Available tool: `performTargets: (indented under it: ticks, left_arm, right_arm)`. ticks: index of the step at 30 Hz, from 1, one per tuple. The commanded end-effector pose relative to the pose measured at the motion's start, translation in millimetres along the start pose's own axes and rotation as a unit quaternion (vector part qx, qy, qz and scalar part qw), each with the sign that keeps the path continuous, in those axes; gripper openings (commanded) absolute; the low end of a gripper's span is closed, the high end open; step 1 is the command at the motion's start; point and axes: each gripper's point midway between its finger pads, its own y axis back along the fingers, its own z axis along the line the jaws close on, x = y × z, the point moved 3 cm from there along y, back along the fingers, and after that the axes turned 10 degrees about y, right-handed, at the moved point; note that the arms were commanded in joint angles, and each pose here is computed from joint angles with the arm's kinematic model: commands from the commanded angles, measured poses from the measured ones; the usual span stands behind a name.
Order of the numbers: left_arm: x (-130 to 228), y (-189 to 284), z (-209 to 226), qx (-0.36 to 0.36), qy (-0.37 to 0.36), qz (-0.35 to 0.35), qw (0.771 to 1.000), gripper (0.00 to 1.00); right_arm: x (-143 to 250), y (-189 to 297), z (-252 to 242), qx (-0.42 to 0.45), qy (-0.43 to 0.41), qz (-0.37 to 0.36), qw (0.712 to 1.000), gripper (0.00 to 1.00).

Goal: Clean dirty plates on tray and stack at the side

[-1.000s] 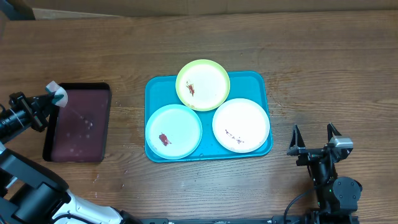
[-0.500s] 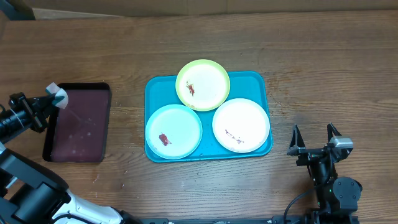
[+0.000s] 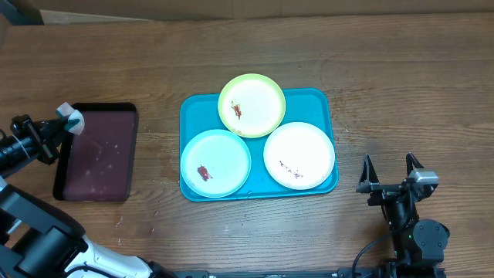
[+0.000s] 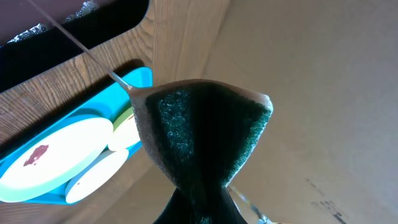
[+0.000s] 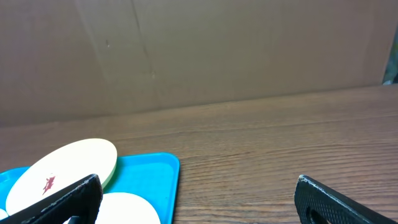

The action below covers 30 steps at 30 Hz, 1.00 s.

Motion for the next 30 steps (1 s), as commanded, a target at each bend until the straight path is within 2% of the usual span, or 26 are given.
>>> performTargets:
  ticks: [1,30]
  left_arm:
    - [10,5,-9,0.007,-0.016,-0.006,1.000,0.04]
    - [-1,6,-10,-0.002,-0.044,-0.035,0.998,0.04]
  right_arm:
    - [1,0,-2,0.006,0.001,-0.003,1.000,1.00]
    - [1,0,-2,0.006,0.001,-0.003,1.000,1.00]
